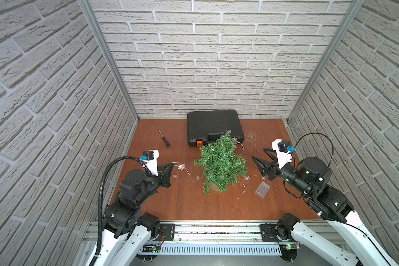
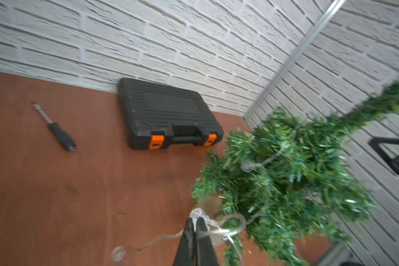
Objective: Wrap string light around the christmas tree
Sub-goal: Pick up the light string from the center of the board, then wrap the light string around the Christmas tree.
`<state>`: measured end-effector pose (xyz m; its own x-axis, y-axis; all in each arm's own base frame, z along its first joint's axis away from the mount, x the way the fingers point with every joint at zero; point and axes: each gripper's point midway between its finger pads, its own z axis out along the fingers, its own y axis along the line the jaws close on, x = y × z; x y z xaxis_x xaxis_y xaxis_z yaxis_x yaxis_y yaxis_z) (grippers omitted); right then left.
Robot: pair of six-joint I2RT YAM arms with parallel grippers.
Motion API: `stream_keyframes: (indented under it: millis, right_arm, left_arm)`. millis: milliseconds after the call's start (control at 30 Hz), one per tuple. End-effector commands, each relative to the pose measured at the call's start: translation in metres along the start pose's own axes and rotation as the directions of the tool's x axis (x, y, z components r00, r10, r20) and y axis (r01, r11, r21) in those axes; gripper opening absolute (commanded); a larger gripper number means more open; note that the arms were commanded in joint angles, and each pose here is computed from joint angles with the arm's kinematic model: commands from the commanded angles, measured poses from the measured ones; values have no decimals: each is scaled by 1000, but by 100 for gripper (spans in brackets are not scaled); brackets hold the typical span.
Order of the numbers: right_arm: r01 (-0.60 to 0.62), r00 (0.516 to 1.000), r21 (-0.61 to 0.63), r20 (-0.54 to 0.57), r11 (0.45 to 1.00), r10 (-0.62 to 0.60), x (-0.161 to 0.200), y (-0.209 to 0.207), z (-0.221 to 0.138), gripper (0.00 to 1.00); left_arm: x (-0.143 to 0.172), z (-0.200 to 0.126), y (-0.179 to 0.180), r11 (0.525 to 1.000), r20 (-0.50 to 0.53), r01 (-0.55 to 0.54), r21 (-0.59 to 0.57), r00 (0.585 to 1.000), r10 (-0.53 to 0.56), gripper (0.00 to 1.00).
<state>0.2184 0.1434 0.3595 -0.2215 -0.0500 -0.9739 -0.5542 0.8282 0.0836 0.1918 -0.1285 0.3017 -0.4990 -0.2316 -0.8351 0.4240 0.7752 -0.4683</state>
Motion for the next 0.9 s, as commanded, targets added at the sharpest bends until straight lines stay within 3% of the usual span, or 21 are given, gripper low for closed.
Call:
stream_keyframes:
  millis: [0,200,400,533,700,867]
  right_arm:
    - [23,1000,-155,9,988,-22,-8,28,-3,67]
    - [14,1000,-393,-11,920,-20,-5,70,-3,65]
    - [34,998,-507,-25,861,-54,-3,98,-2,60]
    - [67,995,-599,-13,798,-94,5,124,-7,52]
    - [112,983,-679,-31,726,-181,29,151,-14,35]
    - [133,972,-722,-40,679,-234,57,172,-16,33]
  left_arm:
    - [23,-3,-47,970,-187,44,239,982,1,0]
    - [20,-26,-85,919,-207,42,392,977,44,0]
    - [14,-38,-118,831,-186,78,551,982,31,0]
    - [13,-24,-132,806,-197,90,585,980,33,0]
    - [8,-14,-164,766,-210,94,636,976,55,0]
    - [14,-1,-189,774,-242,92,626,967,80,0]
